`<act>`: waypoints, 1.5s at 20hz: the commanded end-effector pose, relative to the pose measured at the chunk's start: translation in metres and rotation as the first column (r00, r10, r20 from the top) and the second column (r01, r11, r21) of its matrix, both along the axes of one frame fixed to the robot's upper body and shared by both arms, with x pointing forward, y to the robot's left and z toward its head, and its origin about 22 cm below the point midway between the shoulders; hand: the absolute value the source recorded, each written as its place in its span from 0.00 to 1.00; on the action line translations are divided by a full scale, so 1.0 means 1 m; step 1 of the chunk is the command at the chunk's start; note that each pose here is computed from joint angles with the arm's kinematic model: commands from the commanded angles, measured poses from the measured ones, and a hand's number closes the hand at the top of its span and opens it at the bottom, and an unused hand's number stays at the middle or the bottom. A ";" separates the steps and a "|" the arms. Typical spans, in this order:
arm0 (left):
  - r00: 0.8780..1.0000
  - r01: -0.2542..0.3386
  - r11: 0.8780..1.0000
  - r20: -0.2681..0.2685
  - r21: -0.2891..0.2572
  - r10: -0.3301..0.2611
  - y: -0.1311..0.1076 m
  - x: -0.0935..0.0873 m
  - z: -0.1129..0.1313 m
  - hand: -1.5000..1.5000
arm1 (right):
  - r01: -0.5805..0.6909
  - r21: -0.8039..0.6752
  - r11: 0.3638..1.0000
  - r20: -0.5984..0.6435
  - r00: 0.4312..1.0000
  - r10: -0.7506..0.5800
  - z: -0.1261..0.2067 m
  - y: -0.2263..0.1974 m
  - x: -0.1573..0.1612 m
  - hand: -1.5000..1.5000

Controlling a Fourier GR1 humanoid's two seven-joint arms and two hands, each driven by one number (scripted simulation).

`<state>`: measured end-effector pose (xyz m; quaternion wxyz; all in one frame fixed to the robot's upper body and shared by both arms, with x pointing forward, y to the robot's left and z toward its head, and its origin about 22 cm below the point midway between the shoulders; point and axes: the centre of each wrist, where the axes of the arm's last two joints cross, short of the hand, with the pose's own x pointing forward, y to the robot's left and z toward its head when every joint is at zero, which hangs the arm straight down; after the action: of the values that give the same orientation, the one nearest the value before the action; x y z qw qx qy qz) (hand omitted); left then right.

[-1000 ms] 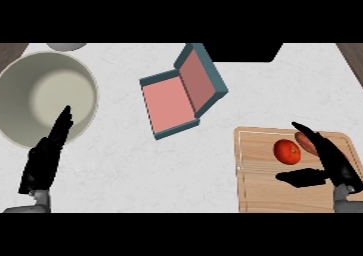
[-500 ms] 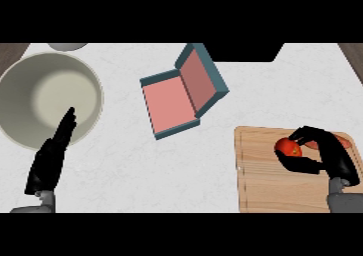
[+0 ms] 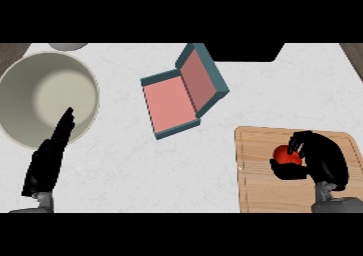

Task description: Pick the tomato from the cutting board and place it in the cardboard box

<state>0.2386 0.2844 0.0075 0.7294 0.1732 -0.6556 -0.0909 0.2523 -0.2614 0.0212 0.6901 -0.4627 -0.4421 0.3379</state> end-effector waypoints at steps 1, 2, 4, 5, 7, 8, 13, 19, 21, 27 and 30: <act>1.000 -0.017 1.000 -0.003 -0.011 0.017 -0.002 0.008 -0.005 0.50 | 0.026 -0.155 0.988 0.001 1.000 -0.026 0.025 0.041 -0.008 1.00; 1.000 0.011 1.000 0.000 0.011 -0.011 -0.010 0.006 0.006 0.50 | 0.023 -0.193 0.981 -0.003 1.000 -0.024 0.029 0.043 -0.004 1.00; 1.000 -0.017 1.000 0.018 0.008 0.017 0.009 0.008 0.015 0.50 | 0.033 -0.220 0.975 0.026 0.999 -0.028 0.043 0.056 -0.030 1.00; 1.000 0.002 1.000 0.008 0.003 -0.002 0.000 0.005 0.003 0.50 | 0.047 -0.237 0.970 0.038 0.999 -0.039 0.050 0.042 -0.021 1.00; 1.000 0.000 1.000 -0.005 -0.009 0.000 -0.017 0.012 0.001 0.50 | 0.051 -0.206 0.977 0.082 0.996 -0.035 0.074 0.057 -0.033 1.00; 1.000 -0.007 1.000 0.003 0.001 0.007 0.005 -0.001 0.008 0.50 | 0.035 -0.161 0.986 0.101 0.995 -0.019 0.085 0.065 -0.027 1.00; 1.000 -0.013 1.000 0.013 0.006 0.013 0.004 0.001 -0.003 0.50 | -0.137 0.026 0.990 0.386 0.915 0.117 0.130 0.081 -0.029 1.00; 1.000 0.007 1.000 0.002 -0.005 -0.007 -0.009 0.004 0.007 0.50 | -0.305 0.122 0.944 0.492 0.845 0.210 0.166 0.106 -0.026 1.00; 1.000 -0.001 1.000 0.000 0.014 0.001 0.000 0.002 0.001 0.50 | -0.334 0.120 0.935 0.518 0.824 0.228 0.181 0.116 -0.016 1.00; 1.000 0.017 1.000 0.008 0.000 -0.017 -0.005 0.001 -0.008 0.50 | -0.329 0.142 0.934 0.494 0.841 0.221 0.188 0.152 0.026 1.00; 1.000 0.011 1.000 -0.003 -0.008 -0.011 -0.005 0.001 0.000 0.50 | -0.319 0.152 0.936 0.480 0.851 0.211 0.204 0.166 0.047 1.00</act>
<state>0.2440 0.2823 0.0103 0.7284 0.1710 -0.6569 -0.0931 0.2818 -0.1101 0.2103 0.5522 -0.3871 -0.6924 0.2567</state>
